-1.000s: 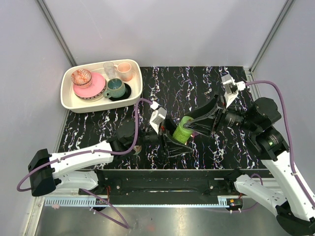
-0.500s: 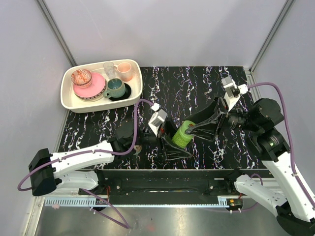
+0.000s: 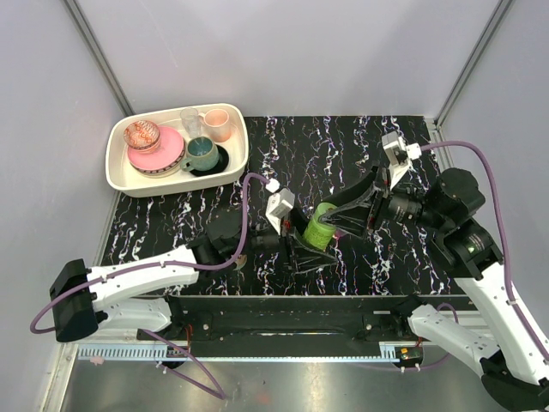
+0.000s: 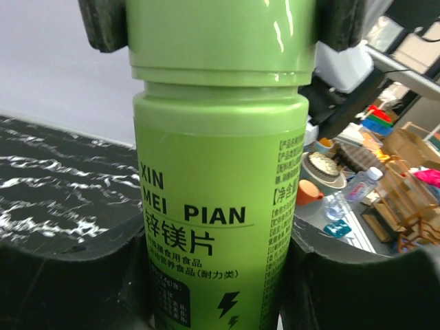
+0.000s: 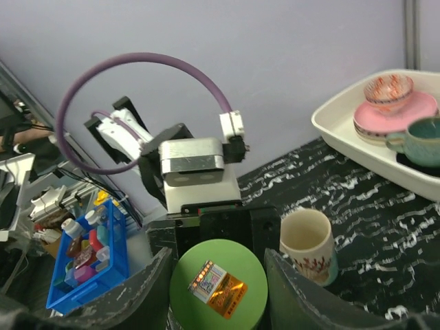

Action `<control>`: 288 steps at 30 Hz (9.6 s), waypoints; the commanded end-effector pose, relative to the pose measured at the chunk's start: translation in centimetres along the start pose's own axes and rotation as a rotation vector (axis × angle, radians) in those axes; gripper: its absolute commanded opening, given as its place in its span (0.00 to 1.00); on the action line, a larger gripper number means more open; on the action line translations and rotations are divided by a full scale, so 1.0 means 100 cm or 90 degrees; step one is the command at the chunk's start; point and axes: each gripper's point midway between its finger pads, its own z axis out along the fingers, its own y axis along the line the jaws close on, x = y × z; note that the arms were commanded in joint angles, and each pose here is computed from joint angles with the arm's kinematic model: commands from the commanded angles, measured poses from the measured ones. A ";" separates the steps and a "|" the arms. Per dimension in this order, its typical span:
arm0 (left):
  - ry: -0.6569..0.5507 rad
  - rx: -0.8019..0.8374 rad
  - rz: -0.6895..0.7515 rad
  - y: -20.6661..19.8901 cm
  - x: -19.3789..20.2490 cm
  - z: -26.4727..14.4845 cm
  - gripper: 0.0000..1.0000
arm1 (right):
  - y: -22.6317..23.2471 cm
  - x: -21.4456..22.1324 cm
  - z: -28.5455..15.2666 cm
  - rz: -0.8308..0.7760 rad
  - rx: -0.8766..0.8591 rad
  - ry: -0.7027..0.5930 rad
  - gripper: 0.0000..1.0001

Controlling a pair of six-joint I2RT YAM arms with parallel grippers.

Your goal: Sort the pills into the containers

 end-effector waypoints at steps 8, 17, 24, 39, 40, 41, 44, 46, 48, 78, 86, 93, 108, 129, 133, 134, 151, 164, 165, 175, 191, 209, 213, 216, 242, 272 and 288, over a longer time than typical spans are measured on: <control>-0.130 -0.216 0.113 0.041 -0.083 -0.010 0.00 | -0.033 0.040 -0.002 0.123 0.117 0.110 0.00; -0.096 -0.418 0.175 0.089 -0.088 -0.039 0.00 | -0.073 0.033 -0.002 0.157 0.261 0.093 0.00; -0.064 -0.520 0.222 0.114 -0.093 -0.052 0.00 | -0.111 0.033 0.004 0.218 0.369 0.067 0.00; -0.059 -0.526 0.195 0.120 -0.077 -0.056 0.00 | -0.088 0.010 0.018 0.224 0.287 0.019 0.27; -0.060 -0.526 0.195 0.120 -0.077 -0.057 0.00 | -0.087 0.010 0.019 0.225 0.283 0.019 0.27; -0.060 -0.527 0.195 0.120 -0.076 -0.057 0.00 | -0.087 0.010 0.020 0.227 0.281 0.021 0.27; -0.059 -0.529 0.192 0.121 -0.073 -0.059 0.00 | -0.086 0.011 0.024 0.233 0.269 0.028 0.31; -0.059 -0.528 0.192 0.121 -0.072 -0.059 0.00 | -0.084 0.011 0.025 0.235 0.262 0.029 0.42; -0.061 -0.524 0.191 0.121 -0.071 -0.059 0.00 | -0.080 0.008 0.024 0.231 0.252 0.023 0.47; -0.101 -0.312 0.125 0.054 -0.064 -0.054 0.00 | -0.050 -0.040 0.012 0.061 0.196 -0.066 0.77; -0.132 -0.103 0.111 -0.006 -0.063 -0.044 0.00 | -0.016 -0.040 0.010 -0.060 0.080 -0.044 0.75; -0.132 0.004 0.102 -0.033 -0.061 -0.037 0.00 | 0.011 -0.040 0.007 -0.094 -0.004 -0.045 0.72; -0.138 0.110 0.096 -0.060 -0.067 -0.028 0.00 | 0.041 -0.027 0.006 -0.103 -0.131 0.000 0.75; -0.137 0.101 0.069 -0.049 -0.066 -0.014 0.00 | 0.036 -0.019 0.009 -0.096 -0.141 0.010 0.79; -0.136 0.106 0.070 -0.049 -0.067 -0.012 0.00 | 0.033 -0.018 0.011 -0.091 -0.137 0.012 0.77; -0.135 0.107 0.071 -0.050 -0.067 -0.012 0.00 | 0.034 -0.018 0.010 -0.091 -0.137 0.010 0.77; -0.129 0.102 0.065 -0.044 -0.061 -0.009 0.00 | 0.031 -0.028 0.009 -0.091 -0.102 -0.019 0.76; -0.122 0.101 0.062 -0.042 -0.058 -0.007 0.00 | 0.027 -0.028 0.010 -0.073 -0.088 -0.021 0.70; -0.120 0.099 0.061 -0.041 -0.056 -0.007 0.00 | 0.026 -0.028 0.011 -0.066 -0.087 -0.021 0.67; -0.107 0.019 0.078 -0.023 -0.060 -0.012 0.00 | 0.011 -0.023 0.017 -0.023 -0.050 -0.004 0.25; -0.106 -0.383 0.166 0.060 -0.113 -0.052 0.00 | -0.041 -0.051 0.013 0.013 0.175 -0.069 0.17; -0.108 -0.476 0.190 0.104 -0.118 -0.034 0.00 | -0.040 -0.120 0.007 0.033 0.260 -0.150 0.66; -0.111 -0.399 0.172 0.083 -0.109 -0.032 0.00 | -0.014 -0.132 -0.005 0.006 0.221 -0.187 0.80; -0.118 -0.331 0.156 0.062 -0.102 -0.034 0.00 | -0.003 -0.133 -0.011 -0.009 0.205 -0.198 0.85; -0.117 0.111 0.101 -0.061 -0.083 -0.019 0.00 | 0.065 -0.073 -0.009 -0.102 -0.091 -0.100 0.83; -0.111 0.117 0.093 -0.058 -0.091 -0.003 0.00 | 0.033 -0.050 0.000 -0.083 -0.038 -0.059 0.69; -0.085 -0.043 0.104 -0.015 -0.091 -0.003 0.00 | 0.010 -0.047 0.007 -0.053 0.020 -0.054 0.05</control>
